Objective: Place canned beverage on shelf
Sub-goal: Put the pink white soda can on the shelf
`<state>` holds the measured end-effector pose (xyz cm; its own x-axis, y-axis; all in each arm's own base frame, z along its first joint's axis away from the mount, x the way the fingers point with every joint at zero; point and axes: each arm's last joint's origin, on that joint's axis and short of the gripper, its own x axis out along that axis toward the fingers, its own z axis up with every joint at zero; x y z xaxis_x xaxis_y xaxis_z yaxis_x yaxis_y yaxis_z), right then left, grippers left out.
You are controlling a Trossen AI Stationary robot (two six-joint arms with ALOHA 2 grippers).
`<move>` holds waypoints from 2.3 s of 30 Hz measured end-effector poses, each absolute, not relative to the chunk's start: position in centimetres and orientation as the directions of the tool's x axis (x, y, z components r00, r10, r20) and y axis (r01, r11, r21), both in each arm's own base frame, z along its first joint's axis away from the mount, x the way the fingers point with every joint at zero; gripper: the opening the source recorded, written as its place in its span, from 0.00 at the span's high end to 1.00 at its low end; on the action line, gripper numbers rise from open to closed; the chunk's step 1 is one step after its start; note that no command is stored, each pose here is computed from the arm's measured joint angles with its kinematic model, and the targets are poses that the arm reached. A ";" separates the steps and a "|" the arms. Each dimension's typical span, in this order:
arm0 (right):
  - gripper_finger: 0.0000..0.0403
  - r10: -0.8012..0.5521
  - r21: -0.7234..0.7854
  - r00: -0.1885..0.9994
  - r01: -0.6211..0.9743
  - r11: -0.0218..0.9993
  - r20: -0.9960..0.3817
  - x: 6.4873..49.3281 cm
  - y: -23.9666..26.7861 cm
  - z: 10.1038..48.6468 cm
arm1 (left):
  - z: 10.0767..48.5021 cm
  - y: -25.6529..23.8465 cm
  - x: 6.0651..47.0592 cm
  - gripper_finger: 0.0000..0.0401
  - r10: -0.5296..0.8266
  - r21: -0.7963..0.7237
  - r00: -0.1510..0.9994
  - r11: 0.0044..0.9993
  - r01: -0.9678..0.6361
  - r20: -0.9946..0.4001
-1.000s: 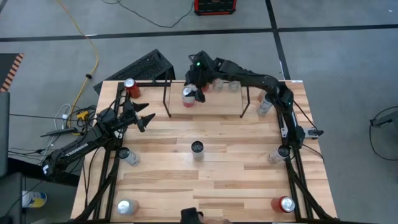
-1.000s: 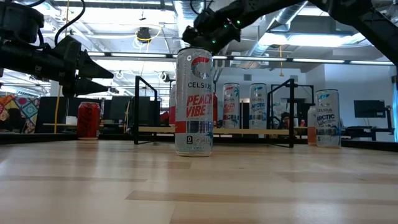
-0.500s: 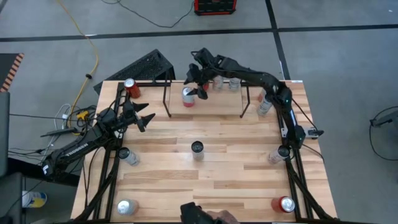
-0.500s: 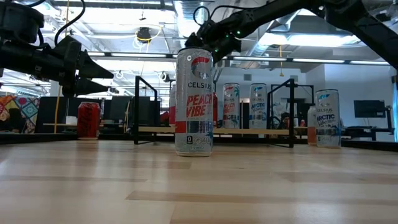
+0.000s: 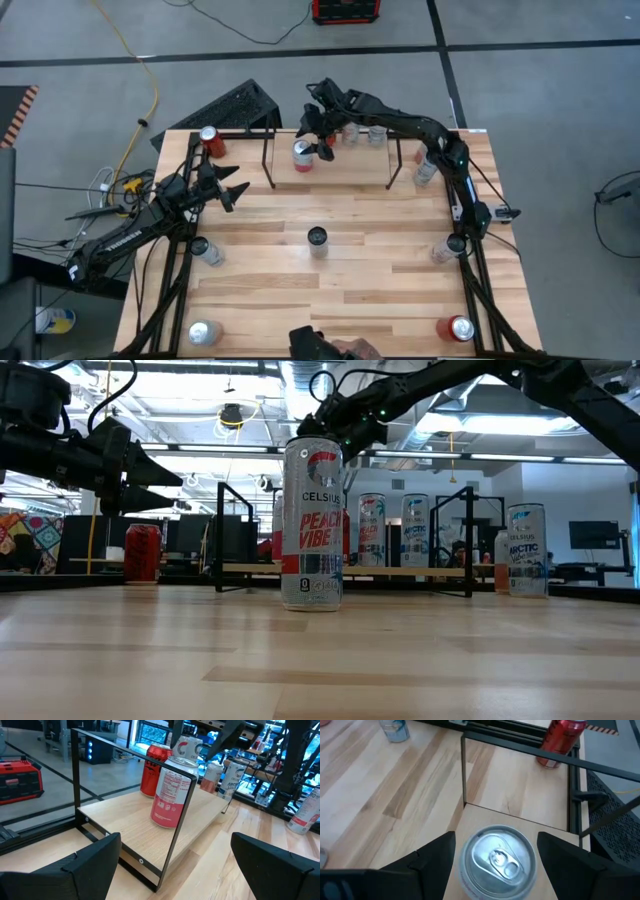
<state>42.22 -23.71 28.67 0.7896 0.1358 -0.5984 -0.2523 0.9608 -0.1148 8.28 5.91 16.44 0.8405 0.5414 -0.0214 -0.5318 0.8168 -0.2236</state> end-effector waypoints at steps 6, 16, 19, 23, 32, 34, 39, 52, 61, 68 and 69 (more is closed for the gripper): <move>0.24 0.116 -0.108 0.783 -0.228 0.968 -0.610 42.2 -23.7 28.6 | 16.4 5.9 8.3 0.09 0.541 -0.224 0.841 0.817 -0.532 -0.021; 0.24 0.097 -0.112 0.768 -0.215 0.970 -0.633 42.3 -23.4 28.4 | 16.4 5.9 8.3 0.09 0.541 -0.224 0.841 0.817 -0.532 -0.022; 0.24 0.102 -0.111 0.765 -0.221 0.969 -0.636 42.4 -23.2 28.4 | 16.4 5.9 8.3 0.09 0.541 -0.224 0.841 0.817 -0.532 -0.022; 0.24 0.071 -0.134 0.756 -0.207 0.969 -0.651 42.9 -22.9 27.9 | 16.4 5.9 8.3 0.09 0.541 -0.224 0.841 0.817 -0.532 -0.022; 0.24 0.078 -0.110 0.740 -0.202 0.973 -0.668 43.5 -23.2 26.4 | 16.4 5.9 8.3 0.09 0.542 -0.224 0.840 0.816 -0.532 -0.022; 0.24 0.076 -0.112 0.743 -0.200 0.973 -0.665 43.5 -23.1 26.4 | 16.4 5.9 8.3 0.09 0.542 -0.224 0.840 0.816 -0.533 -0.022; 0.24 0.033 -0.085 0.744 -0.120 0.989 -0.667 43.6 -23.3 26.5 | 16.4 5.9 8.3 0.09 0.542 -0.224 0.840 0.816 -0.533 -0.022; 0.24 -0.106 0.001 0.735 0.144 0.990 -0.670 44.6 -22.2 26.7 | 16.4 5.9 8.3 0.09 0.543 -0.224 0.839 0.816 -0.533 -0.022; 0.24 -0.213 0.064 0.733 0.331 0.942 -0.646 45.9 -20.7 26.9 | 16.4 5.9 8.3 0.09 0.544 -0.224 0.839 0.815 -0.534 -0.022; 0.24 -0.292 0.083 0.716 0.439 0.895 -0.634 46.3 -20.2 27.0 | 16.4 5.9 8.3 0.09 0.544 -0.224 0.839 0.815 -0.534 -0.022; 0.24 -0.291 0.088 0.717 0.440 0.894 -0.634 46.3 -20.1 27.0 | 16.4 5.9 8.3 0.09 0.544 -0.224 0.839 0.815 -0.534 -0.022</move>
<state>46.30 -20.12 26.99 0.7167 -0.2906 -0.6340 0.4403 0.8935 0.0882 8.27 5.91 16.43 0.8391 0.5436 -0.0219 -0.5340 0.8153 -0.2238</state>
